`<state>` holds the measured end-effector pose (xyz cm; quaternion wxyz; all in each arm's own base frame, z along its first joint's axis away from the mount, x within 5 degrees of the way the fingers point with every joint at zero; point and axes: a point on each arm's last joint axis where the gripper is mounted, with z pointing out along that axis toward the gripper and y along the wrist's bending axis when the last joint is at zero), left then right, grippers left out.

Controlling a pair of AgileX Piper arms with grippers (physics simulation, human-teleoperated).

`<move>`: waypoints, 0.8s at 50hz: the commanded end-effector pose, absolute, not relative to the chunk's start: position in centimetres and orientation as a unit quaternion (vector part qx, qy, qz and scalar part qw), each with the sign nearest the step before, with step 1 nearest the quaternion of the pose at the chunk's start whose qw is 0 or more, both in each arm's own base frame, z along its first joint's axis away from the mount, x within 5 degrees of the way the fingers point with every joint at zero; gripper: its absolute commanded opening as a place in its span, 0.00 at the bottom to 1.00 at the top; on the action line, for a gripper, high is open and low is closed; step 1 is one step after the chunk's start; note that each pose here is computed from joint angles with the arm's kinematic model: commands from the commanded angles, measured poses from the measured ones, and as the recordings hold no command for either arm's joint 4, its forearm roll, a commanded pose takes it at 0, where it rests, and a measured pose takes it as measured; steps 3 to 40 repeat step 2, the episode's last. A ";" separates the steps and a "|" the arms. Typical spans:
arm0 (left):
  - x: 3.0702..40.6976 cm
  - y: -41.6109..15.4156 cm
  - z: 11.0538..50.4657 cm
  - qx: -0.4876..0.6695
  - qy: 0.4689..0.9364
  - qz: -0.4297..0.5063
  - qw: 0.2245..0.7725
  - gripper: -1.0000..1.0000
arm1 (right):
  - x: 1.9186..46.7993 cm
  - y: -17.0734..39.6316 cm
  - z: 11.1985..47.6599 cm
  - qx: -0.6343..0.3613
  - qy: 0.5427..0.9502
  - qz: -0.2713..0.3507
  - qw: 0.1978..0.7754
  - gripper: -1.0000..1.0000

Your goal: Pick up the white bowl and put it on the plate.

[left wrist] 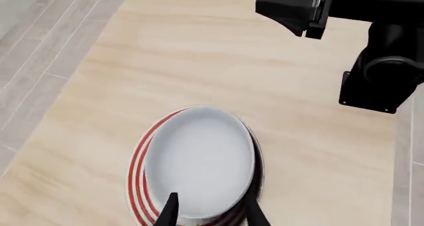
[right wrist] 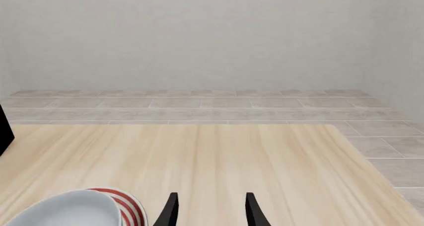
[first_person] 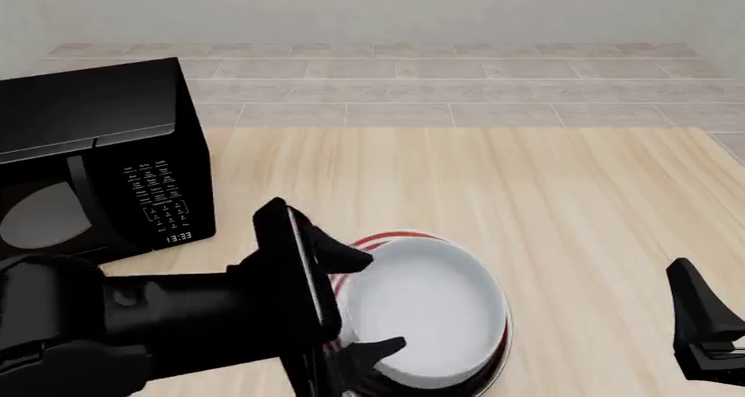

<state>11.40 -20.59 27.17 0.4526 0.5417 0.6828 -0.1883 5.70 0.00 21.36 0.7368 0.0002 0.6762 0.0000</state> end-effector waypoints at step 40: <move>10.6 -17.6 28.7 0.533 0.682 -0.179 0.467 1.00 | 5.7 0.0 21.4 0.000 0.676 0.000 0.737 1.00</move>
